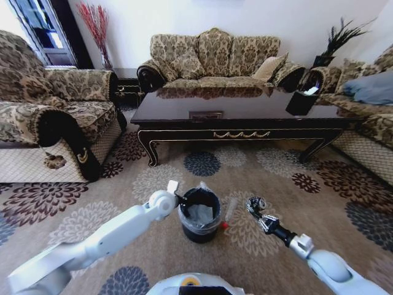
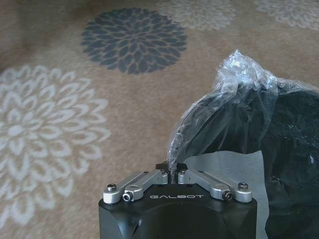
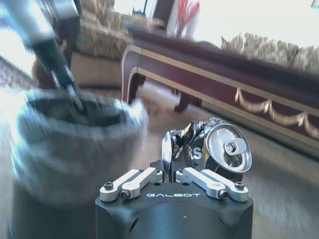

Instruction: Move to the front of the table and pick up the trash from the floor, then place it into the trash bin.

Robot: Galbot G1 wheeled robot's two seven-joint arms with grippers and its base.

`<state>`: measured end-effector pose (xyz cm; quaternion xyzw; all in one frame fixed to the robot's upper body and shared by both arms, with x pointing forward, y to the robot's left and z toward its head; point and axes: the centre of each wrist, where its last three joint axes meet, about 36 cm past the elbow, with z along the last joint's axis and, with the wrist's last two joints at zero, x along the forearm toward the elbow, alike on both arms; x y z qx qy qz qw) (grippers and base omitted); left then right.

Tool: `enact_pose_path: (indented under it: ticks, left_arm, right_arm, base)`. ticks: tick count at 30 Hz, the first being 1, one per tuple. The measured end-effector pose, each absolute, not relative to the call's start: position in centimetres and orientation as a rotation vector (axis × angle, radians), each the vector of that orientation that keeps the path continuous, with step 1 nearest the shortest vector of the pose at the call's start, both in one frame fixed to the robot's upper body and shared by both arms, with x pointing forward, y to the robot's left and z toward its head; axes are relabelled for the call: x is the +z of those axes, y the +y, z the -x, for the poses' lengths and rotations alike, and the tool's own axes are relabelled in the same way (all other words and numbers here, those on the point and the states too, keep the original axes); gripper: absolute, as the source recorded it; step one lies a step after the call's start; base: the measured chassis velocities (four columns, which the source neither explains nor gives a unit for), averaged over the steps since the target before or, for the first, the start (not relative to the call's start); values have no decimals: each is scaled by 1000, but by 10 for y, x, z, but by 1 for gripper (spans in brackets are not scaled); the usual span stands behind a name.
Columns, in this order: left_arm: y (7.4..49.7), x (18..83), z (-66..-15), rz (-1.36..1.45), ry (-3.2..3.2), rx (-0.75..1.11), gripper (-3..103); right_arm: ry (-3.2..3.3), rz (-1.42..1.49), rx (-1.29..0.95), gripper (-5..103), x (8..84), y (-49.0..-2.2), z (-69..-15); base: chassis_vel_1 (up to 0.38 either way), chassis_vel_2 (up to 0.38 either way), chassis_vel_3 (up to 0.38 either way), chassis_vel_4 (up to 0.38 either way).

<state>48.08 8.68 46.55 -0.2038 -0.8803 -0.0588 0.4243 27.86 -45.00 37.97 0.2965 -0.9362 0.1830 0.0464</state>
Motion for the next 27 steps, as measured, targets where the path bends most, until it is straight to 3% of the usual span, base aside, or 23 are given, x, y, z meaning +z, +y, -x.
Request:
enact_pose_path:
  ticks: [16, 27]
  left_arm:
    - [19, 485, -493, 612, -2193, -200, 4]
    - [-15, 500, -468, 722, -2170, -215, 4]
  right_arm:
    - [-2937, -1128, 420, 6, 446, -371, -248]
    - [-2900, -1130, 402, 6, 429, -365, -250]
  base:
    - [0, 0, 0, 0]
    - [0, 0, 0, 0]
